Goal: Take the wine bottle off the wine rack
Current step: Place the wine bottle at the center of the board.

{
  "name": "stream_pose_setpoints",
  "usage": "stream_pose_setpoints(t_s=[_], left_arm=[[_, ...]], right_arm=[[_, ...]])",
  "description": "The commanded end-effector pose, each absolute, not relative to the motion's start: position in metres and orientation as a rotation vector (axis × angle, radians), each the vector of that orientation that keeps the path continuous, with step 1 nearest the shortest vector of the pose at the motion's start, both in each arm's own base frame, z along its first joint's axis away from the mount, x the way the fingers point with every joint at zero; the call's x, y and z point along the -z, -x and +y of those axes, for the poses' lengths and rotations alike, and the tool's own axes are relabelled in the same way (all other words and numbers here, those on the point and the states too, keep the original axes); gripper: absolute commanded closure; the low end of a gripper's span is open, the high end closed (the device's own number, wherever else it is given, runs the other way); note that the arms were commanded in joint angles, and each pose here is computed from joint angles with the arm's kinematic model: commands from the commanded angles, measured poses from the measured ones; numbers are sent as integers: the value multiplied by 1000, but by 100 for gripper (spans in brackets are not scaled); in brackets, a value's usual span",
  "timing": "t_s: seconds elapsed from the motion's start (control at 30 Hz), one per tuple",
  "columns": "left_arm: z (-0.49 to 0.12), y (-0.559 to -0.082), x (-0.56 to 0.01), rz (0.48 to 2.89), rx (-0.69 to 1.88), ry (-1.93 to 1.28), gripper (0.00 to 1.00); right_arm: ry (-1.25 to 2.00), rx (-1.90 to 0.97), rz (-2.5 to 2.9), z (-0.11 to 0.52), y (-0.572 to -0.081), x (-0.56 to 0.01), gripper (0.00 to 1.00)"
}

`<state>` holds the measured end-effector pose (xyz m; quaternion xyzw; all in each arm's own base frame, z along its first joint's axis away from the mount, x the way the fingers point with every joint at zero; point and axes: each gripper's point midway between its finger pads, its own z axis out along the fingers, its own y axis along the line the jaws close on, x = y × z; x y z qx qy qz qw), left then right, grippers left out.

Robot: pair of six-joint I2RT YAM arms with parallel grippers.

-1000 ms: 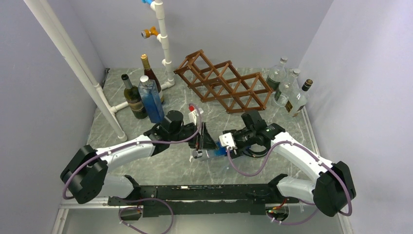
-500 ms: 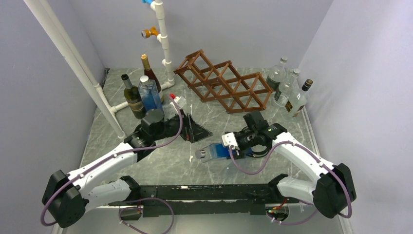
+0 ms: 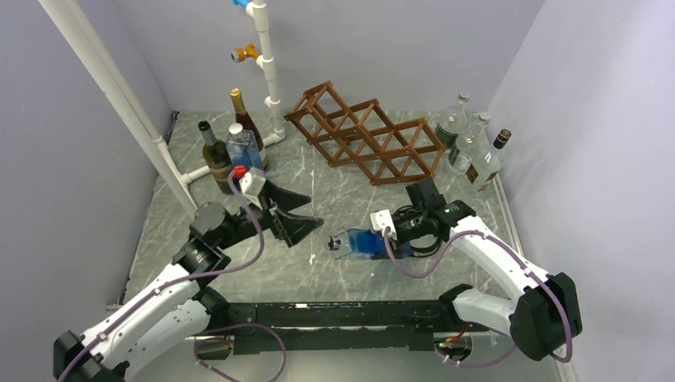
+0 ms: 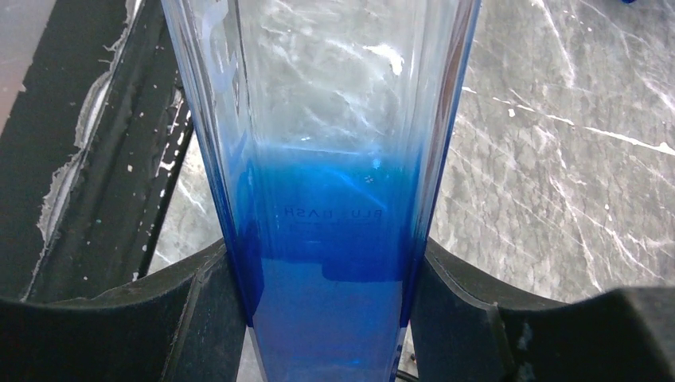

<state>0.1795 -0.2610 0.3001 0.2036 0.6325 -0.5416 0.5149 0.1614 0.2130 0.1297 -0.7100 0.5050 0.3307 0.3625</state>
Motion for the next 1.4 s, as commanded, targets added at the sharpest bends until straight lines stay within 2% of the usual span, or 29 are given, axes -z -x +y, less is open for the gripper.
stream_pose_setpoints(t_s=[0.0,0.33,0.63,1.2,1.37], left_arm=[[-241,-173,-330,1284,1163,-550,0],[-226,-155,-324,1154,1146,-555,0],[-247,-140,-306,1061,1201,-741,1],[-305,-152,-286,1026,1106,-887,0],[-324,-156,-289,991,1146,-894,0]], right_arm=[[1730,-938,1103,231,-161,-180,100],[1551,-1100,1110,226,-167,-211,100],[1473,-1159,1102,220,-170,-224,100],[1419,-1197,1093,213,-173,-229,100],[1417,-1196,1093,213,-173,-228,100]])
